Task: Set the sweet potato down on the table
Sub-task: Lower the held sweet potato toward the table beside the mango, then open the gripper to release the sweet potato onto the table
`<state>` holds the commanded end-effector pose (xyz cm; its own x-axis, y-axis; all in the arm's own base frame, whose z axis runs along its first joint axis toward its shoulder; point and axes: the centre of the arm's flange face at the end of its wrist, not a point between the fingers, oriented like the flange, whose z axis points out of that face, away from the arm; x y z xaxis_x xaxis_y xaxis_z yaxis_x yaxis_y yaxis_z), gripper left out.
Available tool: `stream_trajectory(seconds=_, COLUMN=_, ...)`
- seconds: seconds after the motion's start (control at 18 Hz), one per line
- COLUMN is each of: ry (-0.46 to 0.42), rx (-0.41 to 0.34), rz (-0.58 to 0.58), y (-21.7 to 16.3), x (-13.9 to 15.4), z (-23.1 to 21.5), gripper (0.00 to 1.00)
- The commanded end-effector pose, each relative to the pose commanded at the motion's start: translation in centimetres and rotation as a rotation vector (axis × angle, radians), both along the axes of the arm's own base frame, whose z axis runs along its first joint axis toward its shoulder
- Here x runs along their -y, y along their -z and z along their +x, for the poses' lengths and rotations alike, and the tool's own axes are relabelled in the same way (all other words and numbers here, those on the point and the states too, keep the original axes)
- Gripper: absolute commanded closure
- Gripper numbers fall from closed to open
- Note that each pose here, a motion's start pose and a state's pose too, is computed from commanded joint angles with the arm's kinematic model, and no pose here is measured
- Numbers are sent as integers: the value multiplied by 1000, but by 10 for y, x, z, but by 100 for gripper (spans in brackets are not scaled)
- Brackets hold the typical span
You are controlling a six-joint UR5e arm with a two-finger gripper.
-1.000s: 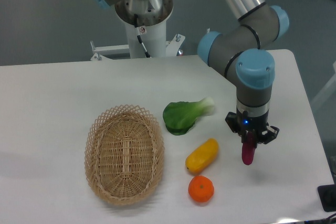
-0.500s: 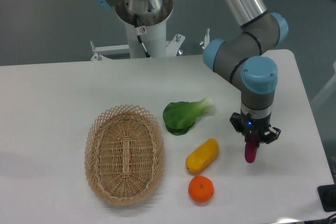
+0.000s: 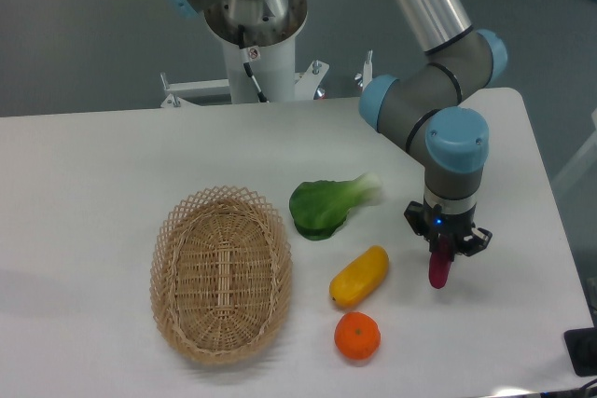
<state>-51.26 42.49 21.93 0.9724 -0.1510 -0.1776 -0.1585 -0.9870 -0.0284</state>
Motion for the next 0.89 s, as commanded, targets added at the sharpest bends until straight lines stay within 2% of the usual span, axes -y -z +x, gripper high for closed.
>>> stream_trajectory(seconds=0.22, ry=3, rx=14, rz=-10, y=8, x=2, z=5, gripper=75)
stream_trajectory(seconds=0.39, ry=3, rx=9, rz=-5, y=9, x=0, z=2, gripper=68)
stream_trajectory(seconds=0.44, ry=3, rx=7, rz=-4, y=7, x=-1, z=1, gripper=60)
stream_trajectory(seconds=0.5, ry=3, rx=3, rz=-2, y=5, x=-1, z=0, gripper=45)
stream_trajectory(seconds=0.56, ry=3, rx=-5, rz=3, y=2, x=-2, z=-2, gripper=14)
stream_trajectory(seconds=0.61, ry=3, rx=-12, rz=6, y=1, x=-4, z=-5, gripper=0)
stream_trajectory(seconds=0.89, ry=-2, rx=-25, rz=13, y=-6, x=-6, z=-7, gripper=0)
